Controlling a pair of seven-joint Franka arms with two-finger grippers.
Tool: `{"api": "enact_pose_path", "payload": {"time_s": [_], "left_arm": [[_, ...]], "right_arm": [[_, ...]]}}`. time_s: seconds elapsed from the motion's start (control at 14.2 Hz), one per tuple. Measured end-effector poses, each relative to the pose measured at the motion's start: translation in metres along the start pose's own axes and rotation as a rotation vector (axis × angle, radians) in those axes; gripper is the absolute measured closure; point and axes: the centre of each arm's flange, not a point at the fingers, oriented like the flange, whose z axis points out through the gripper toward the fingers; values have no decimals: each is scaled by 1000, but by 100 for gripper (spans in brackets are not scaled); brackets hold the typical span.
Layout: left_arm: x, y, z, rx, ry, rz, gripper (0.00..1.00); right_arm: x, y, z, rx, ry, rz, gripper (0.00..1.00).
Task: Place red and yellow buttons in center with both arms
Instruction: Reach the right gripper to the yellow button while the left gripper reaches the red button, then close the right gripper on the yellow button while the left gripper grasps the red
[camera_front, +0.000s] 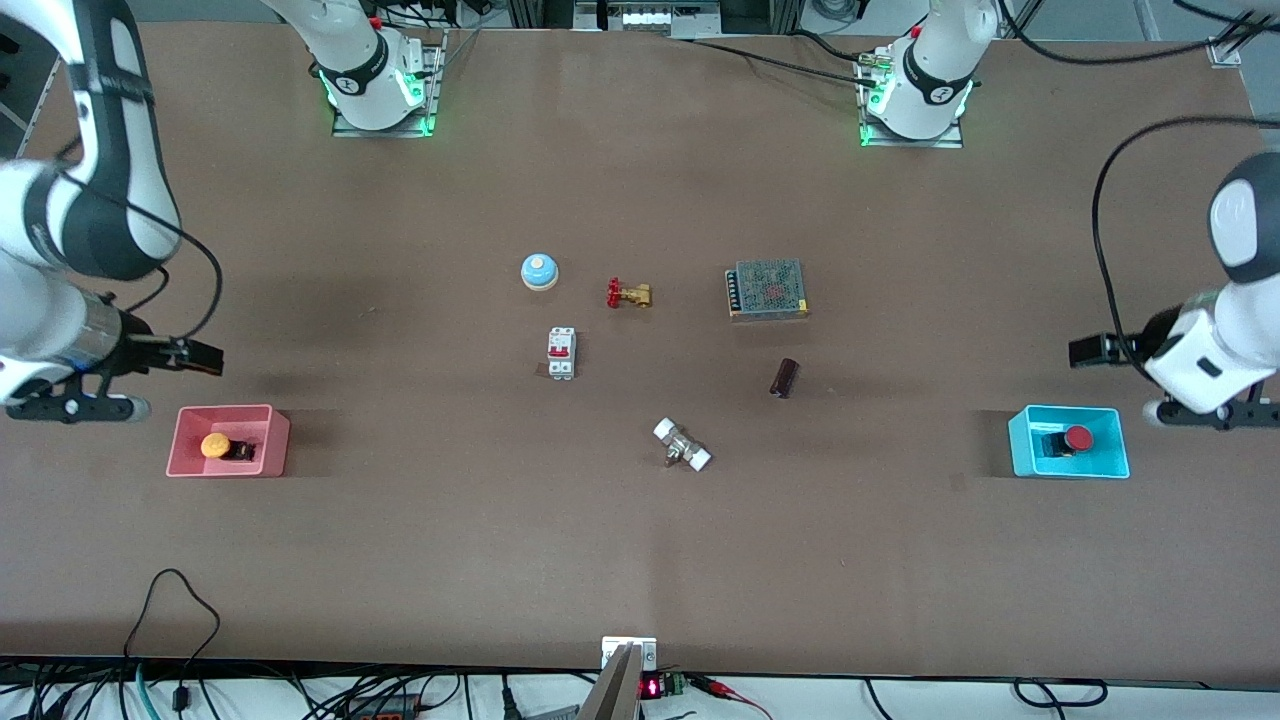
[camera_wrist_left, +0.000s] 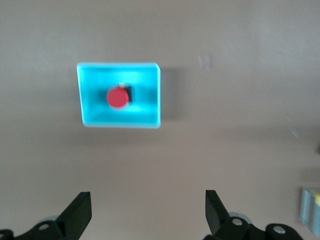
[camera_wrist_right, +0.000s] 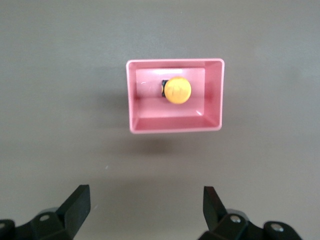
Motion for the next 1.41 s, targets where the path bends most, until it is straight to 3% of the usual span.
{"api": "enact_pose_path", "payload": {"time_s": [0.35,0.91,1.2,1.41], "left_arm": [[37,-40,95,-2,48,10,0],[39,-55,208,-17,134,21,0],[37,-52,218,-28,138,14,4],[37,-53,217,-28,141,12,9]], "right_arm": [[29,23,90,-31,29,-60,0],[53,31,123,-27,39,-60,0],[58,30,153,-26,34,-70,0],[64,30,145,-30,57,-71,0]]}}
